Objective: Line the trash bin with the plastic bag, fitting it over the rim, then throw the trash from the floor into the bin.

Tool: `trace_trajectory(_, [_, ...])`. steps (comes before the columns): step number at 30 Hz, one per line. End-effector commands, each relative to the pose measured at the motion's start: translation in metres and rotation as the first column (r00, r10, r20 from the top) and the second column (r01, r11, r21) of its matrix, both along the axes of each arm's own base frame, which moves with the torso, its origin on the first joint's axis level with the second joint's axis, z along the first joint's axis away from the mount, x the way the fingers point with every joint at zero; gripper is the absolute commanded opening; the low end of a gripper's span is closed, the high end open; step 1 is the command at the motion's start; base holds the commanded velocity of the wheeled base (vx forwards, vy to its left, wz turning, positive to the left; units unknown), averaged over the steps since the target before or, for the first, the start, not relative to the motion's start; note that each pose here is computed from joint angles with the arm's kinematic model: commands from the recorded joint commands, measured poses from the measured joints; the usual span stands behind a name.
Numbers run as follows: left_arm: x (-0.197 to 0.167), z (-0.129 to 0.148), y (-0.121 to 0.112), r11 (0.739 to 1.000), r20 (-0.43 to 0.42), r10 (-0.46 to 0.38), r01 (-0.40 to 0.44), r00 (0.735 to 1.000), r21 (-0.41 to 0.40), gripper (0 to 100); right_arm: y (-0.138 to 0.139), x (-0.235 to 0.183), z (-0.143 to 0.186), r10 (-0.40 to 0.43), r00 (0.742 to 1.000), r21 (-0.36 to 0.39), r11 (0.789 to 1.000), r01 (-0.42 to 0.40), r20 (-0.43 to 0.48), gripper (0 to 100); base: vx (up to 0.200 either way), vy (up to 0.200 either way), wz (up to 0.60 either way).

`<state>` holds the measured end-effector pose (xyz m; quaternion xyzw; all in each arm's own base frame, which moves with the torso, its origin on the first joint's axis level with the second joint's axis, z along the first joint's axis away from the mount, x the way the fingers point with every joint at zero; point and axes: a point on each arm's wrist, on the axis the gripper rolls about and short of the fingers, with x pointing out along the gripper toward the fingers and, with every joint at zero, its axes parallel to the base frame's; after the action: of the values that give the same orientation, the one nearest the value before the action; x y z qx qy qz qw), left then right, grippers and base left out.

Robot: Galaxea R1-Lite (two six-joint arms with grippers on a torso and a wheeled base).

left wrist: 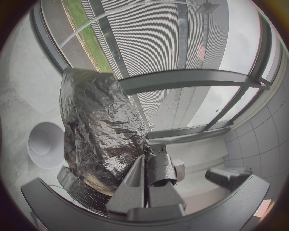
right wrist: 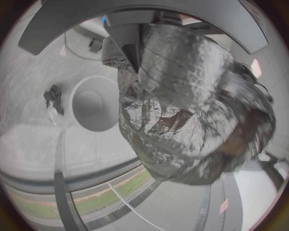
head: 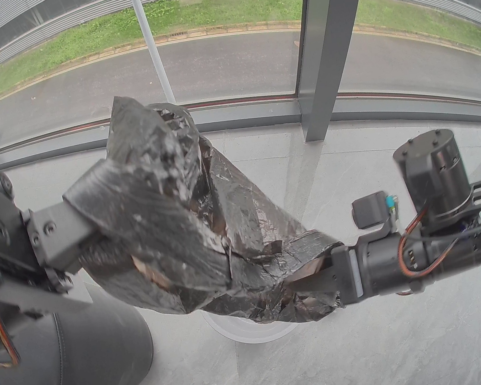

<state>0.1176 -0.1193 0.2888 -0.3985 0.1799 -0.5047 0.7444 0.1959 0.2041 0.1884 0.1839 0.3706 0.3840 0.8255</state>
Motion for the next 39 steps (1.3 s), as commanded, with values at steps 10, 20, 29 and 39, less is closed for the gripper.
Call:
trace_trajectory(10, [0.010, -0.092, -0.006, 0.956, -0.171, -0.218, 0.246, 0.961, 0.162, 0, -0.035, 0.007, 0.012, 0.019, 0.963, 0.135, 0.991, 0.018, -0.269, 0, 0.000, 0.000, 0.00])
trace_trajectory(20, [0.019, -0.109, -0.014, 0.945, -0.242, -0.210, 0.260, 0.947, 0.197, 0, -0.025, 0.012, -0.032, 0.008, 0.937, -0.014, 1.000, -0.014, -0.350, 0, 0.000, 0.000, 0.00])
trace_trajectory(29, [0.042, -0.075, -0.011, 0.997, -0.313, 0.050, -0.029, 0.948, 0.074, 0, -0.021, 0.007, -0.032, -0.107, 0.967, -0.143, 0.987, 0.075, -0.231, 0, 0.000, 0.000, 0.00])
trace_trajectory(39, [0.086, -0.074, -0.029, 0.964, -0.537, 0.256, -0.173, 0.804, 0.200, 0, -0.005, -0.009, -0.043, -0.129, 0.981, -0.423, 0.905, 0.056, -0.145, 0, 0.000, 0.000, 0.00])
